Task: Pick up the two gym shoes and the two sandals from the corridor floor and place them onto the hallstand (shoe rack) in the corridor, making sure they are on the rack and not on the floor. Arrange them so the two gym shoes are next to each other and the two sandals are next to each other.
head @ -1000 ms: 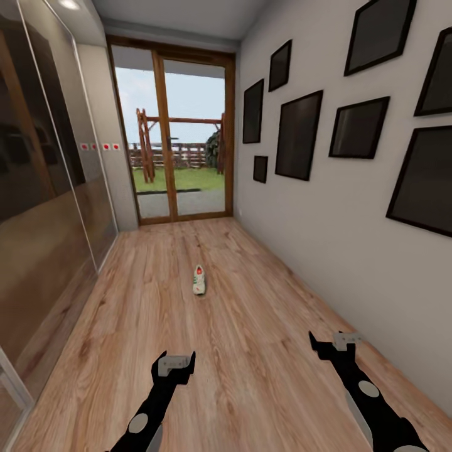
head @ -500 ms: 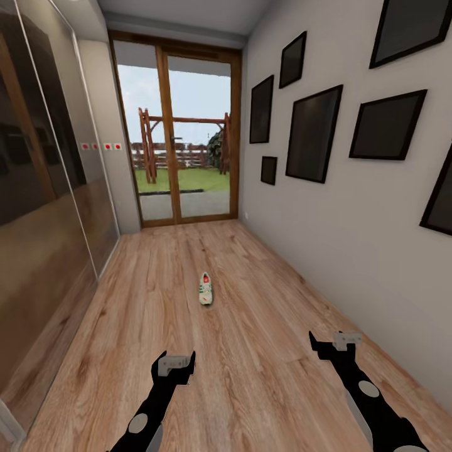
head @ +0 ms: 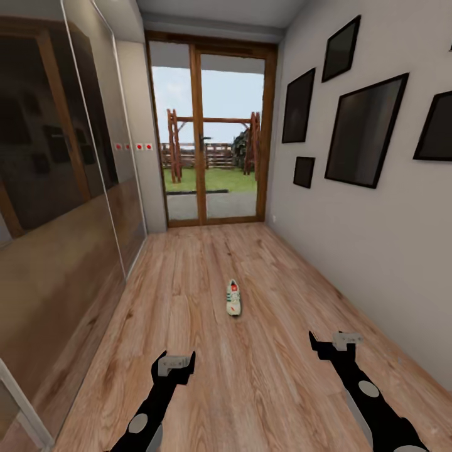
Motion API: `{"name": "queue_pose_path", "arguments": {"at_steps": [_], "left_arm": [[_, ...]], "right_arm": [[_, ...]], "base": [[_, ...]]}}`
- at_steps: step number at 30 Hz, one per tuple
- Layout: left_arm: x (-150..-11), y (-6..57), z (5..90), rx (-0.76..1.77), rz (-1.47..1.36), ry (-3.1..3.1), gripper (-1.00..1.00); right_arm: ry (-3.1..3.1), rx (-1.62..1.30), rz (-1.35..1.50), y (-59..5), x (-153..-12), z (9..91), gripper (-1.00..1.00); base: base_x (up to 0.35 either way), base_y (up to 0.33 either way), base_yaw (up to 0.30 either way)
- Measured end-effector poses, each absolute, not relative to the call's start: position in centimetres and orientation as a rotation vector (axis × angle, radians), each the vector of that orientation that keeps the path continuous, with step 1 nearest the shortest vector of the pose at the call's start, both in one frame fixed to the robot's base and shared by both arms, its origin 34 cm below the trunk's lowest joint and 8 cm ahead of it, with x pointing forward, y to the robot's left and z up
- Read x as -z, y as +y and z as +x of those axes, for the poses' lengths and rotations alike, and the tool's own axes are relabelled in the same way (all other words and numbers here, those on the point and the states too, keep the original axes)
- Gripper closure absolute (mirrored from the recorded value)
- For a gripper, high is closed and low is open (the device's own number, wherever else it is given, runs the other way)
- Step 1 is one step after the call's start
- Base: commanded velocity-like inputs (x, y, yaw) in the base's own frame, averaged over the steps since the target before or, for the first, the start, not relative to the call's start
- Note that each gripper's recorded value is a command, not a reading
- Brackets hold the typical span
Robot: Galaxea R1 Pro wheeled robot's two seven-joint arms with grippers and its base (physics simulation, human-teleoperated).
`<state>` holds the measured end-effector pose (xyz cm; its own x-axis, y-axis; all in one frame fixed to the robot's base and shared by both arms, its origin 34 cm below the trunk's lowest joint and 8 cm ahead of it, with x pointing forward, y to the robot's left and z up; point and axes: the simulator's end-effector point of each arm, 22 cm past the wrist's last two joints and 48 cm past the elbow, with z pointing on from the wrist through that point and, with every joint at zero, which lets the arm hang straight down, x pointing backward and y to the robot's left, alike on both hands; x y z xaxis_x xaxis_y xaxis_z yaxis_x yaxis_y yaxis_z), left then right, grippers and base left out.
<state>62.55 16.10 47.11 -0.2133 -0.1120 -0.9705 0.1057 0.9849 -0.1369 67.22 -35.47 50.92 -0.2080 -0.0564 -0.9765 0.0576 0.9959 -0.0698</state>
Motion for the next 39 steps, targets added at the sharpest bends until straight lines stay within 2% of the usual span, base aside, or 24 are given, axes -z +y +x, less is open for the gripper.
{"name": "queue_pose_path", "arguments": {"at_steps": [13, 19, 39], "left_arm": [[-47.11, 16.04, 62.55, 0.200, -0.003, 1.775, -1.00], [-47.13, 15.87, 62.54, 0.202, 0.000, 1.774, -1.00], [-47.15, 15.69, 62.52, 0.204, 0.005, 1.774, -1.00]], "right_arm": [[1.776, 0.104, 0.001, -35.47, -50.97, 67.24, -1.00], [1.774, 0.104, 0.001, -35.49, -51.08, 67.27, -1.00], [1.771, 0.105, 0.002, -35.53, -51.17, 67.29, -1.00]], "base": [[0.287, 0.192, 0.257], [0.302, 0.131, 0.030], [0.333, 0.006, 0.001]]}}
